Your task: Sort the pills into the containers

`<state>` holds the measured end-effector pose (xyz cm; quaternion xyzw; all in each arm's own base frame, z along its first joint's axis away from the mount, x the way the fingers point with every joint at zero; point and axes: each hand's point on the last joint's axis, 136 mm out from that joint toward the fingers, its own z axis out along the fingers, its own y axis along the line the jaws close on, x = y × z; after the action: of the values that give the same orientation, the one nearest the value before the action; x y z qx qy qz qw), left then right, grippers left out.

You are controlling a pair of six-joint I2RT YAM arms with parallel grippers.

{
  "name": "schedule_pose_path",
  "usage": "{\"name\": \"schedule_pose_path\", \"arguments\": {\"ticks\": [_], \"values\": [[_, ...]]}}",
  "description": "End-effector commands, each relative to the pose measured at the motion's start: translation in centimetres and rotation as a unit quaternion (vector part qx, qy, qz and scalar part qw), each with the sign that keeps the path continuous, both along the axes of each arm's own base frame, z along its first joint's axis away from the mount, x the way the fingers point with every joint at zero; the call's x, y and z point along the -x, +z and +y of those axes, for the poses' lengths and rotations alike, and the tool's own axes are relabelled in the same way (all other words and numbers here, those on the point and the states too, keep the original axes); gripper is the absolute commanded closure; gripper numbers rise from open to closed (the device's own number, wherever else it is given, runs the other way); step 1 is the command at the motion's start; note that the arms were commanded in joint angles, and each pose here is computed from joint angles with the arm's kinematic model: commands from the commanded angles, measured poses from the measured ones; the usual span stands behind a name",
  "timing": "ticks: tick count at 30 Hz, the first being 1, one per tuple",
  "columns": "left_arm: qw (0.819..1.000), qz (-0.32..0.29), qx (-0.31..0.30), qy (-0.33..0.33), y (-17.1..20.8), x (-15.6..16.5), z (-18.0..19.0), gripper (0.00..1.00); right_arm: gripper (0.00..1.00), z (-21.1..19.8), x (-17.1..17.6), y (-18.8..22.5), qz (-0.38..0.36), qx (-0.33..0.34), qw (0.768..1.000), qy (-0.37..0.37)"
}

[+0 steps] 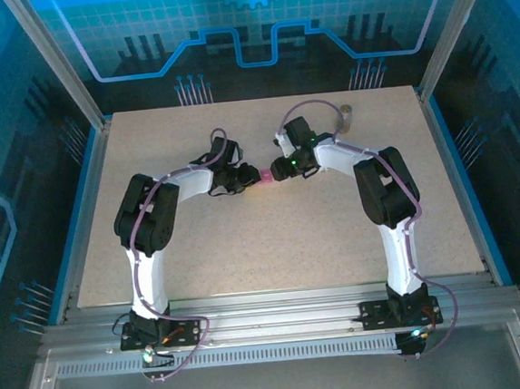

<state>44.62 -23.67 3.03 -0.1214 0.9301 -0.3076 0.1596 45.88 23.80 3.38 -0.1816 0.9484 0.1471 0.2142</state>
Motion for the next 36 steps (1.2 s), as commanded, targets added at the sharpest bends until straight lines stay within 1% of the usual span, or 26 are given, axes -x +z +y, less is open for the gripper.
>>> {"name": "schedule_pose_path", "arguments": {"ticks": [1, 4, 6, 8, 12, 17, 20, 22, 25, 27, 30, 31, 33, 36], "values": [[0.998, 0.062, -0.033, 0.002, -3.9, 1.5, 1.7, 0.8, 0.43, -2.1, 2.0, -4.2, 0.064, 0.047, 0.997, -0.001], [0.996, 0.071, -0.062, -0.003, -5.3, 1.9, 2.5, 0.79, 0.43, -2.1, 2.0, -3.9, 0.063, 0.046, 0.997, -0.001], [0.995, 0.076, -0.064, -0.006, -5.7, 2.1, 2.4, 0.78, 0.43, -2.1, 1.9, -3.7, 0.061, 0.045, 0.997, 0.0], [0.995, 0.071, -0.063, -0.008, -5.4, 1.9, 2.5, 0.78, 0.43, -2.1, 1.8, -3.6, 0.061, 0.045, 0.997, 0.0], [0.999, 0.03, -0.04, -0.011, -1.7, 0.7, 2.0, 0.76, 0.43, -1.9, 1.6, -3.0, 0.06, 0.041, 0.997, 0.001], [0.999, -0.038, -0.002, -0.007, 4.9, -0.5, 1.3, 0.68, 0.43, -1.5, 0.8, -2.0, 0.05, 0.036, 0.998, 0.003], [0.997, -0.075, 0.03, -0.012, 8.1, -0.7, 0.6, 0.7, 0.43, -1.1, 0.0, -1.7, 0.044, 0.039, 0.998, 0.017], [0.995, -0.086, 0.041, -0.013, 9.3, -0.6, 0.4, 0.7, 0.44, -1.0, -0.4, -2.2, 0.043, 0.045, 0.998, 0.028], [0.994, -0.102, 0.032, -0.003, 10.4, -0.1, 1.1, 0.68, 0.45, 0.2, -0.4, -2.9, 0.054, 0.038, 0.995, 0.07], [0.993, -0.119, 0.023, 0.004, 11.3, 0.5, 1.9, 0.67, 0.45, 0.8, 0.1, -4.5, 0.075, 0.036, 0.992, 0.097], [0.991, -0.133, 0.014, 0.009, 11.7, 1.9, 2.8, 0.67, 0.47, 2.4, 1.4, -5.1, 0.088, 0.02, 0.983, 0.157], [0.991, -0.135, 0.011, 0.011, 11.7, 2.3, 3.1, 0.67, 0.47, 2.8, 1.9, -5.1, 0.09, 0.018, 0.98, 0.175], [0.99, -0.139, 0.003, 0.012, 11.8, 3.2, 3.7, 0.67, 0.48, 4.0, 3.0, -4.9, 0.099, -0.006, 0.973, 0.208], [0.989, -0.145, -0.024, 0.017, 11.7, 4.3, 5.0, 0.67, 0.48, 4.9, 4.2, -4.2, 0.108, -0.028, 0.966, 0.233]]}}
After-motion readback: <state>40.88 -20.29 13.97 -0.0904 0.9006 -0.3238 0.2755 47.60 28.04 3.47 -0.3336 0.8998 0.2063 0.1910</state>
